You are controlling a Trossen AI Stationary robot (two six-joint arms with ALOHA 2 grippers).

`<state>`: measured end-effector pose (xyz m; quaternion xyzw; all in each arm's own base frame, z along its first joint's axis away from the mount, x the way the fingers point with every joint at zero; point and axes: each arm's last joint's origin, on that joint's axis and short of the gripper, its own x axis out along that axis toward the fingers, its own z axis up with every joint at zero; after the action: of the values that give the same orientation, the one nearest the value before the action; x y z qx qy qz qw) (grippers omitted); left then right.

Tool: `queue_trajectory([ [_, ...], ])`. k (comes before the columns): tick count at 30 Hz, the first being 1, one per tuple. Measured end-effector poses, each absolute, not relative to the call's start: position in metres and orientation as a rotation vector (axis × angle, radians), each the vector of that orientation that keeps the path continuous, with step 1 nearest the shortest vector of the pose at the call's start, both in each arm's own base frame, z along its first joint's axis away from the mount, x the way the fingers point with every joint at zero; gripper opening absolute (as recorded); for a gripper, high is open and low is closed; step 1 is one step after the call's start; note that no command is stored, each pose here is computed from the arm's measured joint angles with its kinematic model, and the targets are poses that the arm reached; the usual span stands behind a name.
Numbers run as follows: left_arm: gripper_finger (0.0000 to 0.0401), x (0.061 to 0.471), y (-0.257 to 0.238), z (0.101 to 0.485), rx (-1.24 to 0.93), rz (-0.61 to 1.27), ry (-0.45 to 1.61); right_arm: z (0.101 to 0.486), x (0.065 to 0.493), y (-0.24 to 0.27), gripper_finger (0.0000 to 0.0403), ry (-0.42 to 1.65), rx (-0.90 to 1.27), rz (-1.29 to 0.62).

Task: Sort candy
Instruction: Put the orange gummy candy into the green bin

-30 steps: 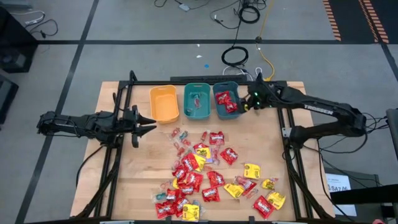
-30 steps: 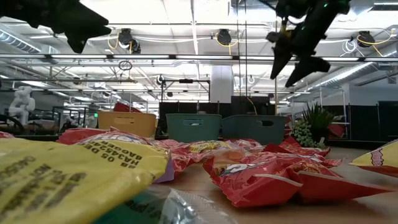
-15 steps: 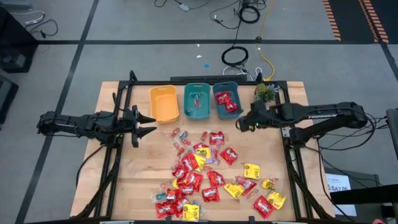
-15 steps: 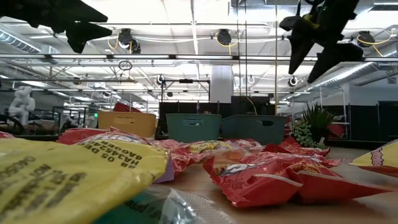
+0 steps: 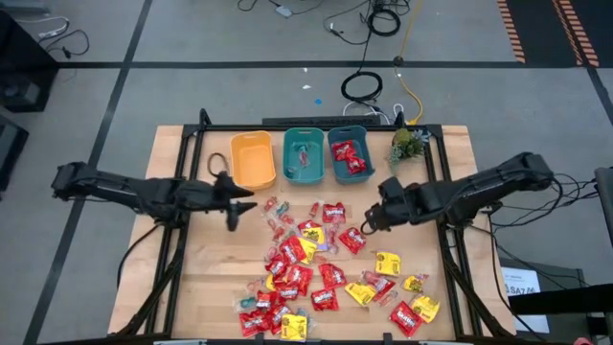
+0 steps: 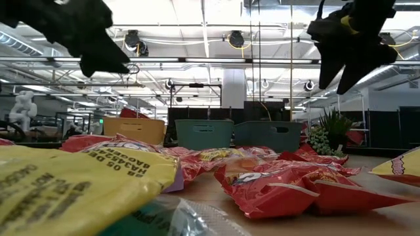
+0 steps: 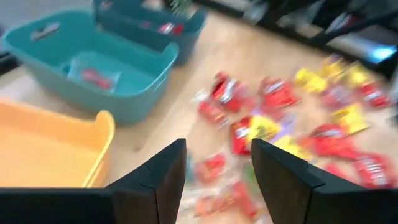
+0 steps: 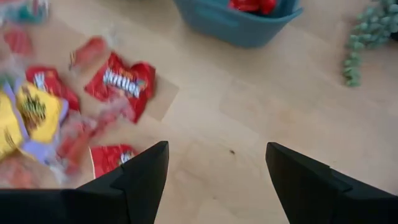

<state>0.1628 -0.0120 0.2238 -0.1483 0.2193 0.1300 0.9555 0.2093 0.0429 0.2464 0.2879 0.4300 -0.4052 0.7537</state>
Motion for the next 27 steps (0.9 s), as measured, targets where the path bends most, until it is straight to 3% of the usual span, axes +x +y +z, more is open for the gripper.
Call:
queue_trajectory([
  [16,0.0192,0.241,-0.014,0.177,-0.251,0.526,0.746,0.236,0.207,0.075,0.026,1.013,0.428,-0.752],
  [27,0.0192,0.257,-0.015,0.14,-0.325,0.716,0.861,0.236,0.203,0.084,0.026,1.035,0.371,-0.698],
])
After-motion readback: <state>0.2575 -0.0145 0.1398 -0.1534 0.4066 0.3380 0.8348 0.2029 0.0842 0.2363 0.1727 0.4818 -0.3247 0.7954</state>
